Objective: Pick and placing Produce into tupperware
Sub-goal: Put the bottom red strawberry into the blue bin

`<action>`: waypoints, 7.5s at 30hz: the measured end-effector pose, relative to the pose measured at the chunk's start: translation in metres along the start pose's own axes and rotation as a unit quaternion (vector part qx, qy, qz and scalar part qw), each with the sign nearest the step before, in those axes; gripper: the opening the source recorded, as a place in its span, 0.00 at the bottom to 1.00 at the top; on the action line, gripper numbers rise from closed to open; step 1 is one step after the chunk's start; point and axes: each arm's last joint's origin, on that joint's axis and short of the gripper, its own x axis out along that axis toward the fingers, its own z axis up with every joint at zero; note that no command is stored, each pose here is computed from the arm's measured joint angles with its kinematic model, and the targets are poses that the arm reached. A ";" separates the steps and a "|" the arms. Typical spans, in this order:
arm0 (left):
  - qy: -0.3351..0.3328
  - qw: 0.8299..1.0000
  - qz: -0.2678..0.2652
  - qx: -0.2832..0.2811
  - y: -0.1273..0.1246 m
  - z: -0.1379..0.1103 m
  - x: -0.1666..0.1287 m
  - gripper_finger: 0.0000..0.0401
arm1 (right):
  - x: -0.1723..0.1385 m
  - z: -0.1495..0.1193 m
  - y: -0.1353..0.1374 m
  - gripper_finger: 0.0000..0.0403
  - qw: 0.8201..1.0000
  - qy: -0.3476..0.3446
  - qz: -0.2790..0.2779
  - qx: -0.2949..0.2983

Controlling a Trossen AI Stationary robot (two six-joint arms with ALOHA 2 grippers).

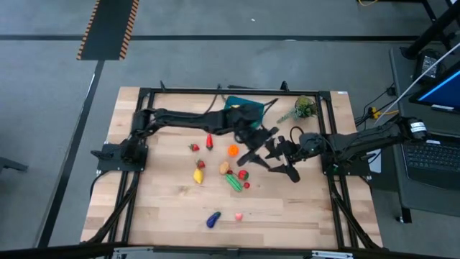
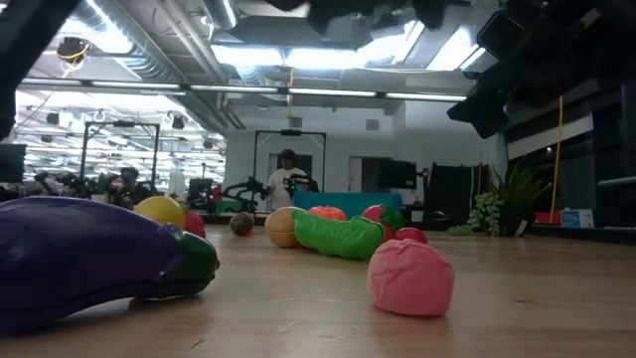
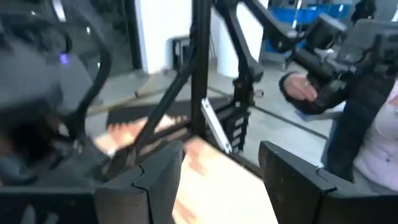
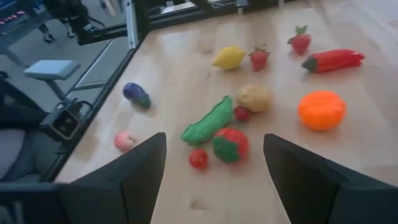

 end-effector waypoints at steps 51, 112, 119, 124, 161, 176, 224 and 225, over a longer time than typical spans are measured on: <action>-0.065 0.969 0.236 -0.009 -0.259 -0.121 -0.199 0.51 | 0.062 0.052 0.025 0.67 0.990 0.125 -0.031 -0.058; 0.033 0.937 0.348 -0.022 -0.241 -0.170 -0.237 0.51 | 0.177 0.048 0.032 0.67 0.905 0.380 -0.190 0.019; 0.033 0.937 0.348 -0.022 -0.241 -0.170 -0.237 0.51 | 0.188 0.037 0.026 0.67 0.902 0.385 -0.193 0.019; 0.033 0.937 0.348 -0.022 -0.241 -0.170 -0.237 0.51 | 0.192 0.032 0.024 0.67 0.900 0.389 -0.195 0.019; 0.037 0.936 0.350 -0.024 -0.242 -0.171 -0.237 0.51 | 0.203 0.015 0.012 0.67 0.904 0.377 -0.199 0.020; 0.038 0.936 0.349 -0.024 -0.242 -0.171 -0.237 0.51 | 0.201 0.014 0.011 0.47 0.898 0.389 -0.203 0.025; 0.037 0.936 0.349 -0.025 -0.242 -0.171 -0.237 0.51 | 0.088 0.102 0.052 0.47 0.898 0.233 -0.372 -0.008; 0.037 0.936 0.349 -0.025 -0.242 -0.171 -0.237 0.51 | 0.085 0.096 0.050 0.47 0.902 0.215 -0.373 -0.005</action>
